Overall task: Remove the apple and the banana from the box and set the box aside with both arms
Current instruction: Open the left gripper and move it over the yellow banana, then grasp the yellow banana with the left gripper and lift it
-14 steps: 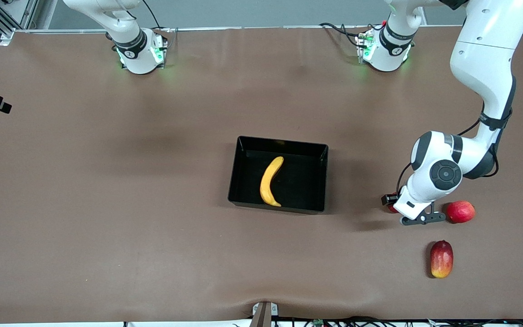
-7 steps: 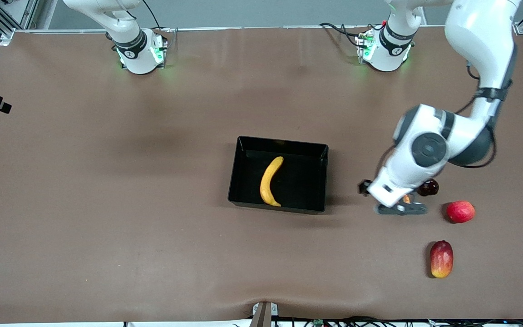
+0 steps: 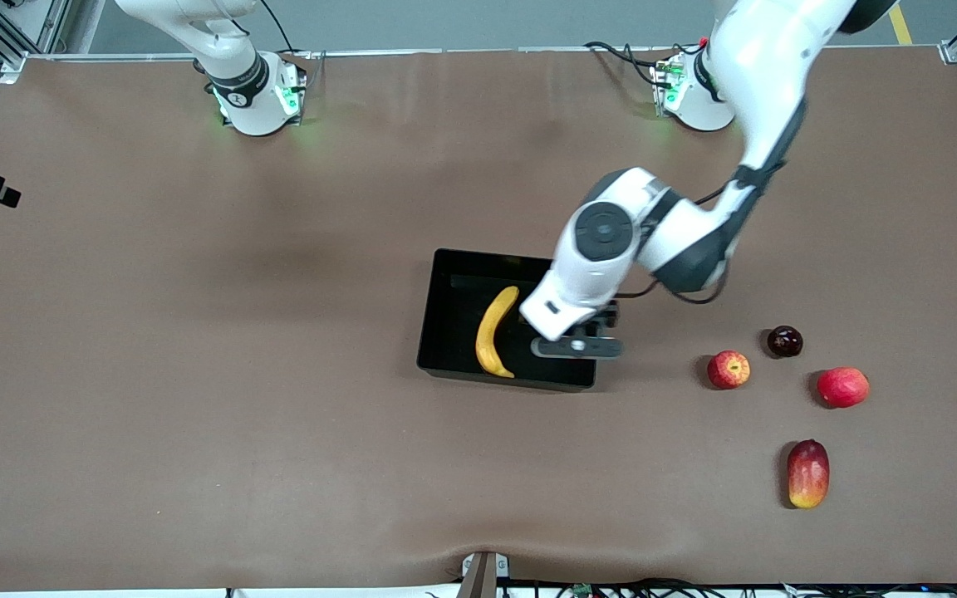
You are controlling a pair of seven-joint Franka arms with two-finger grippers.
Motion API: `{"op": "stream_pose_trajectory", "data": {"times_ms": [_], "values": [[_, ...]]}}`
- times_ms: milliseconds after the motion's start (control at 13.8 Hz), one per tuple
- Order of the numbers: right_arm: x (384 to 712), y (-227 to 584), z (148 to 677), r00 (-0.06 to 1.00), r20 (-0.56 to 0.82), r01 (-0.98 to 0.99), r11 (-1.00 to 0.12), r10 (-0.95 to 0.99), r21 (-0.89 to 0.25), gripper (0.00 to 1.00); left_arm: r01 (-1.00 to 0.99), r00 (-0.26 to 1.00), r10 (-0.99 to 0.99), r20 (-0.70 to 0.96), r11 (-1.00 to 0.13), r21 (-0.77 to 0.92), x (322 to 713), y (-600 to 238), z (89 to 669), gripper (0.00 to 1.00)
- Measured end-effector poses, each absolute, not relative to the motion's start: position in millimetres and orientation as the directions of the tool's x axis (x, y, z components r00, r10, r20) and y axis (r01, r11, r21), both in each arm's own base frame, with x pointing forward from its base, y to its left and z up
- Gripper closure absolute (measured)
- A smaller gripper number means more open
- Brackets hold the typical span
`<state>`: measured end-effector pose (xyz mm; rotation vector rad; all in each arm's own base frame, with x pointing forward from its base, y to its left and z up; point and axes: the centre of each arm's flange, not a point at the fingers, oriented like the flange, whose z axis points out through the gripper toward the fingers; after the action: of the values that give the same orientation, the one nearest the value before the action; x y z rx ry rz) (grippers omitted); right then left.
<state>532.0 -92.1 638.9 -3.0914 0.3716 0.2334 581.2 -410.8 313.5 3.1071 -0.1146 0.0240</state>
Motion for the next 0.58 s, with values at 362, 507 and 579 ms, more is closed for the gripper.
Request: {"op": "stream_pose_trajectory", "data": {"times_ms": [362,507,579], "values": [[532.0,-92.1,638.9,0.96,-0.15,-0.237,-0.971,-0.234,-0.001,0.0,-0.142,0.99,-0.14,0.025,-0.985,0.103,566.1,-465.1,256.5,0.0],[532.0,-92.1,638.9,0.96,-0.15,-0.237,-0.971,-0.234,-0.001,0.0,-0.164,0.987,-0.162,0.022,-0.98,0.113,557.8,-476.8,239.2,0.0],[532.0,-92.1,638.9,0.96,-0.15,-0.237,-0.971,-0.234,-0.001,0.0,-0.174,0.985,-0.172,0.027,-0.978,0.114,554.0,-482.2,231.3,0.0]]}}
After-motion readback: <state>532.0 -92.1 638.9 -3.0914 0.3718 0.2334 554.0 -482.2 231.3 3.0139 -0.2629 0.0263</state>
